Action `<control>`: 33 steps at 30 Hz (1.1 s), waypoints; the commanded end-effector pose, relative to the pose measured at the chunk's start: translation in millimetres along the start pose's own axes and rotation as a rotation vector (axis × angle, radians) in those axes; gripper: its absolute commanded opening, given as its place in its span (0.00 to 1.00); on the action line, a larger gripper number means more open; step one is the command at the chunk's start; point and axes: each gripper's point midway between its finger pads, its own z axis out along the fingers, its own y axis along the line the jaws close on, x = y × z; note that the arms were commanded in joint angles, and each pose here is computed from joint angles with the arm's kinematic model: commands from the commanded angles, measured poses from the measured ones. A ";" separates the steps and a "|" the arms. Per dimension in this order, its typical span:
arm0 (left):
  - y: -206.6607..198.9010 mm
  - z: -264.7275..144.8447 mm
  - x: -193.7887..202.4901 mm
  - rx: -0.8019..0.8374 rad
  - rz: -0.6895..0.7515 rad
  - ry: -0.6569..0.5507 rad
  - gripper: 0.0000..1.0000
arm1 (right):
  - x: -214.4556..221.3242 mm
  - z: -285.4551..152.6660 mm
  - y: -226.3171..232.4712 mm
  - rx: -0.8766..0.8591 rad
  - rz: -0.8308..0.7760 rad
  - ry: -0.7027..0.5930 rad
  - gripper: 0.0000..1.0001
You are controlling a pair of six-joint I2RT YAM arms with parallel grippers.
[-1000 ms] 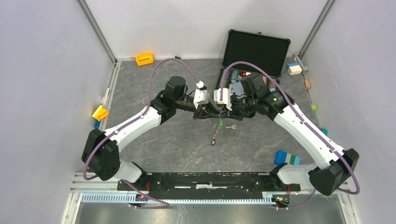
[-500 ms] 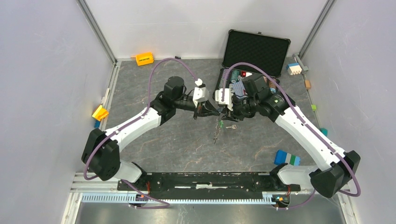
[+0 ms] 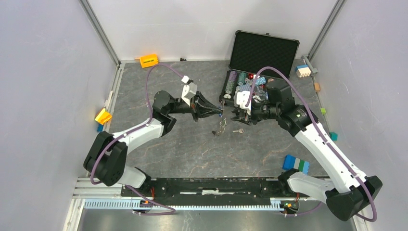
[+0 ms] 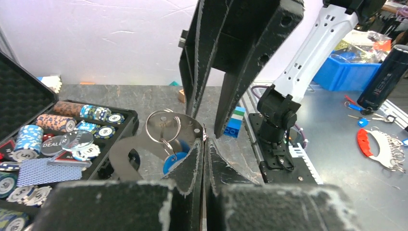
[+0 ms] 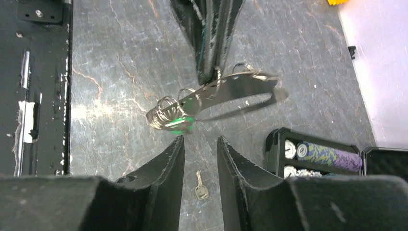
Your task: Put the keys on the keyring
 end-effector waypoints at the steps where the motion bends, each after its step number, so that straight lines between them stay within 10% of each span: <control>1: -22.4 0.0 -18.6 0.051 0.030 -0.071 0.02 | -29.2 -1.5 -0.1 -0.032 -0.024 -0.124 0.36; 33: -40.2 2.6 3.4 0.134 0.102 -0.062 0.02 | -36.8 17.0 29.0 -0.272 0.030 -0.262 0.18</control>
